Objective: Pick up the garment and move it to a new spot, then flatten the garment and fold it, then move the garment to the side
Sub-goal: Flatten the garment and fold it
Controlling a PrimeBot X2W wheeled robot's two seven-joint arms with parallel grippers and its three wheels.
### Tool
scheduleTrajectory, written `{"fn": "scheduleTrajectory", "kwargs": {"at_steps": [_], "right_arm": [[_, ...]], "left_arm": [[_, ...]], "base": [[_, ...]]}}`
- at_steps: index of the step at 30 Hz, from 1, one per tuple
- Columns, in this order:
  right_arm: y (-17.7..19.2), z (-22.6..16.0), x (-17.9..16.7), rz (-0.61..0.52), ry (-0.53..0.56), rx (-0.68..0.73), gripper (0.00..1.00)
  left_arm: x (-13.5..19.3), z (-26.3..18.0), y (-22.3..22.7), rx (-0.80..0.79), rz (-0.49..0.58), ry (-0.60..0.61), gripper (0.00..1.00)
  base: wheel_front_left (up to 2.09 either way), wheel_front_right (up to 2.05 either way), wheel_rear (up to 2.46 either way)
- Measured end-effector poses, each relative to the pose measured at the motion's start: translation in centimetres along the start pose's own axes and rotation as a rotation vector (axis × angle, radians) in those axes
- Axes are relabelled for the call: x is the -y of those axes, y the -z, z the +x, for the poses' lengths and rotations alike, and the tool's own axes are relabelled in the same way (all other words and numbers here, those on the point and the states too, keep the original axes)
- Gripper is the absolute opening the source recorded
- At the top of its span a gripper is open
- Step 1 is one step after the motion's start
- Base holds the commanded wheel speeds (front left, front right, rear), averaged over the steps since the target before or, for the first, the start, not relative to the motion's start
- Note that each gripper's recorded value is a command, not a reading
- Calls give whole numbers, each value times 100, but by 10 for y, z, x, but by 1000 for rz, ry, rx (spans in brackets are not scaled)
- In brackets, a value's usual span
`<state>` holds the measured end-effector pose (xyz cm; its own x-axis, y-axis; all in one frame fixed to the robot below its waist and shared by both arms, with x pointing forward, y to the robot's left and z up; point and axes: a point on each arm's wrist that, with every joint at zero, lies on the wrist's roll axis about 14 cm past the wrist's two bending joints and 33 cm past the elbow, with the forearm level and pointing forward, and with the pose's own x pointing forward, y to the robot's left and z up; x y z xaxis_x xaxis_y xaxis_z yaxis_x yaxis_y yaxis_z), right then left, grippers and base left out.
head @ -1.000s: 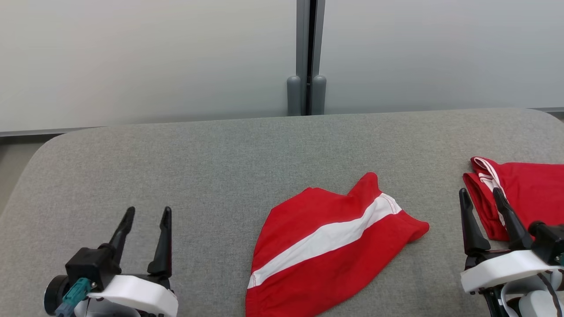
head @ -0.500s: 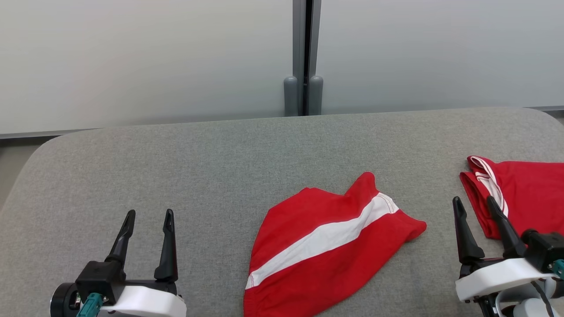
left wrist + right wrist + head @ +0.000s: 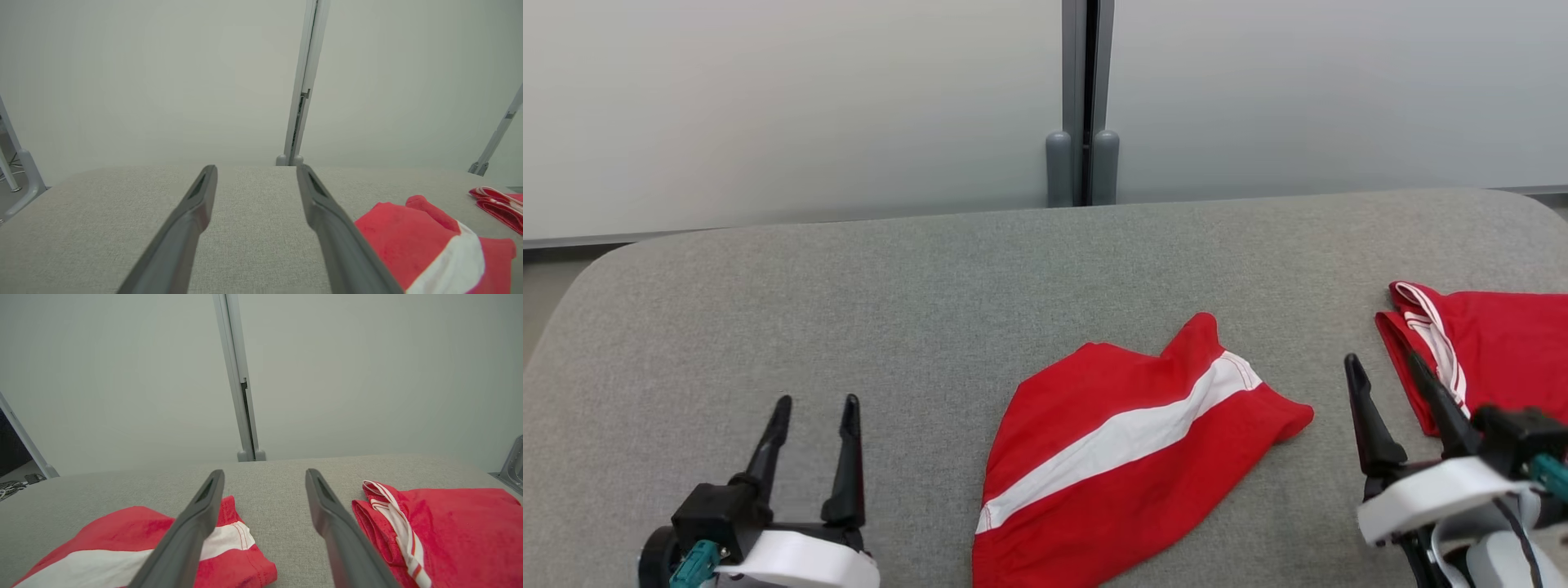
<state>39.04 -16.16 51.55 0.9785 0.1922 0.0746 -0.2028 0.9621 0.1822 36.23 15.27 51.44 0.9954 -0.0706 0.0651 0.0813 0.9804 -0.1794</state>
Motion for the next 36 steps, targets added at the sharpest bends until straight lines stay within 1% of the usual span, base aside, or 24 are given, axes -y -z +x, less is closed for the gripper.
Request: {"fn": "scheduleTrajectory", "kwargs": {"at_steps": [2, 6, 8, 11, 13, 14, 16, 19, 22, 27, 34, 35, 36], "right_arm": [[4, 9, 0, -16, -17, -43, 100], [26, 24, 0, -62, -60, -189, 100], [38, 32, -4, -40, -74, -258, 100], [54, 41, -2, -47, -90, -359, 100], [65, 47, -5, -39, -104, -423, 100], [65, 47, -5, -39, -104, -423, 100], [81, 49, -3, -39, -107, -511, 100], [97, 56, 3, -42, -100, -596, 100], [105, 69, -1, -28, -113, -636, 100], [134, 72, -8, -13, -135, -758, 100], [148, 80, -18, -2, -168, -791, 100], [149, 80, -19, -3, -173, -789, 96], [149, 81, -20, -3, -176, -787, 88]], "left_arm": [[11, 0, 9, -50, -51, 45, 100], [26, 0, 34, -213, -90, 128, 100], [32, -3, 45, -287, -133, 148, 100], [40, -8, 59, -391, -214, 173, 100], [47, -11, 66, -458, -246, 201, 100], [47, -11, 66, -458, -246, 201, 100], [53, -13, 73, -509, -286, 222, 100], [62, -16, 80, -570, -311, 266, 100], [65, -14, 85, -612, -317, 289, 100], [70, -18, 99, -694, -335, 313, 100], [75, -27, 113, -783, -383, 329, 100], [76, -28, 114, -788, -392, 332, 100], [78, -27, 114, -787, -403, 337, 100]], "base": [[0, 0, 0], [0, 0, 0], [0, 0, 0], [0, 0, 0], [0, 0, 0], [0, 0, 0], [0, 0, 0], [0, 0, 0], [0, 0, 0], [0, 0, 0], [0, 0, 0], [0, 0, 0], [0, 0, 0]]}}
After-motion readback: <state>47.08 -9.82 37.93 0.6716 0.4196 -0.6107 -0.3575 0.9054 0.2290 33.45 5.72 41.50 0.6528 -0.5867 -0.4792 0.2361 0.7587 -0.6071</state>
